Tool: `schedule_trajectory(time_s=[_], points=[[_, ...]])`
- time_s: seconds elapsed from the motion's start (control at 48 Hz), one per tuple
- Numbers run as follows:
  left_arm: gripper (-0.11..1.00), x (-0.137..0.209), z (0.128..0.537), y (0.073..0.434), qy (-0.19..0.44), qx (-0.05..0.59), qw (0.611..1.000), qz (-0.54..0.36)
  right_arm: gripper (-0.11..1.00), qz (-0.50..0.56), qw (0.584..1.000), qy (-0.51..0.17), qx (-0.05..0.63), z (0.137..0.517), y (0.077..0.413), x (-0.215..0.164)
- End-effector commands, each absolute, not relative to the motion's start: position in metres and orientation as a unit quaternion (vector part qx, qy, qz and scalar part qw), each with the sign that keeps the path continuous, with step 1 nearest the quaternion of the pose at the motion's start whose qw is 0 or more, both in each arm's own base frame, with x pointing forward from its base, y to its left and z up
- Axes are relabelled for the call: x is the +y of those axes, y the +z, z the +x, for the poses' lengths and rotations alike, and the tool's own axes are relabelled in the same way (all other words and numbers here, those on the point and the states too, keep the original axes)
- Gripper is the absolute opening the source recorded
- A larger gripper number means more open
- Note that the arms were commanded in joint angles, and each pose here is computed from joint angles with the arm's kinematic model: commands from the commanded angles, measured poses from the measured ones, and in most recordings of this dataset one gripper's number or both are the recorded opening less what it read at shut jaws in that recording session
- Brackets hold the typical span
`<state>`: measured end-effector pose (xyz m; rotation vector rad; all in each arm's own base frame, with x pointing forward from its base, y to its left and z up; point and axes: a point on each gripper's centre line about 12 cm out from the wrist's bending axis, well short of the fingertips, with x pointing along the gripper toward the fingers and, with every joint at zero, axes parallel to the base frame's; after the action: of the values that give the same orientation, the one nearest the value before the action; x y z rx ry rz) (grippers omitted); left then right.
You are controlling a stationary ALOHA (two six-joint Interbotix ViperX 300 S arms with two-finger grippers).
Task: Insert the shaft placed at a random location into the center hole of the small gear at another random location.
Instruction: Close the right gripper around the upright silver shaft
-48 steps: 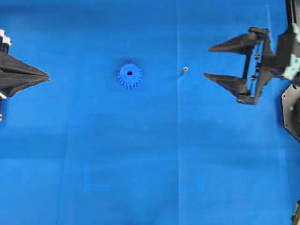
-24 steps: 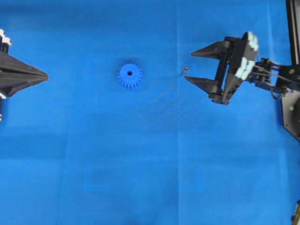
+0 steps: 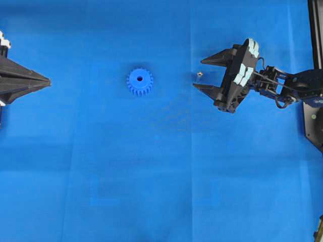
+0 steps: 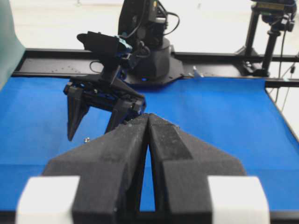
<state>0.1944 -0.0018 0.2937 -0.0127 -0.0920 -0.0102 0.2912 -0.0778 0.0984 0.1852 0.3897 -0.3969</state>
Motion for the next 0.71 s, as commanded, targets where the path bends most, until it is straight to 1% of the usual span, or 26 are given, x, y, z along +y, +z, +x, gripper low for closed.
schedule_trajectory(time_s=[0.0,0.104,0.229,0.271,0.354,0.396,0.688], points=[[0.00,-0.0022,0.1945,0.2983,-0.006,-0.054,0.999,-0.005,0.70,0.092,0.960,-0.198,0.178,0.2957,0.1042,-0.0796],[0.00,-0.0021,0.1940,0.2989,-0.006,-0.055,0.998,-0.006,0.59,0.092,0.960,-0.198,0.178,0.2962,0.1042,-0.0797],[0.00,-0.0022,0.1939,0.2981,-0.006,-0.051,0.999,-0.005,0.32,0.091,0.960,-0.196,0.181,0.2953,0.1029,-0.0791],[0.00,-0.0022,0.1939,0.2981,-0.006,-0.051,0.999,-0.005,0.21,0.091,0.960,-0.195,0.182,0.2950,0.1026,-0.0786],[0.00,-0.0022,0.1936,0.2984,-0.006,-0.052,0.999,-0.005,0.06,0.090,0.960,-0.194,0.180,0.2956,0.1034,-0.0786],[0.00,-0.0022,0.1936,0.2984,-0.006,-0.052,0.999,-0.005,0.03,0.090,0.960,-0.194,0.180,0.2956,0.1034,-0.0786],[0.00,-0.0022,0.1932,0.2979,-0.006,-0.049,0.999,-0.005,0.03,0.090,0.962,-0.188,0.177,0.2974,0.1064,-0.0753]])
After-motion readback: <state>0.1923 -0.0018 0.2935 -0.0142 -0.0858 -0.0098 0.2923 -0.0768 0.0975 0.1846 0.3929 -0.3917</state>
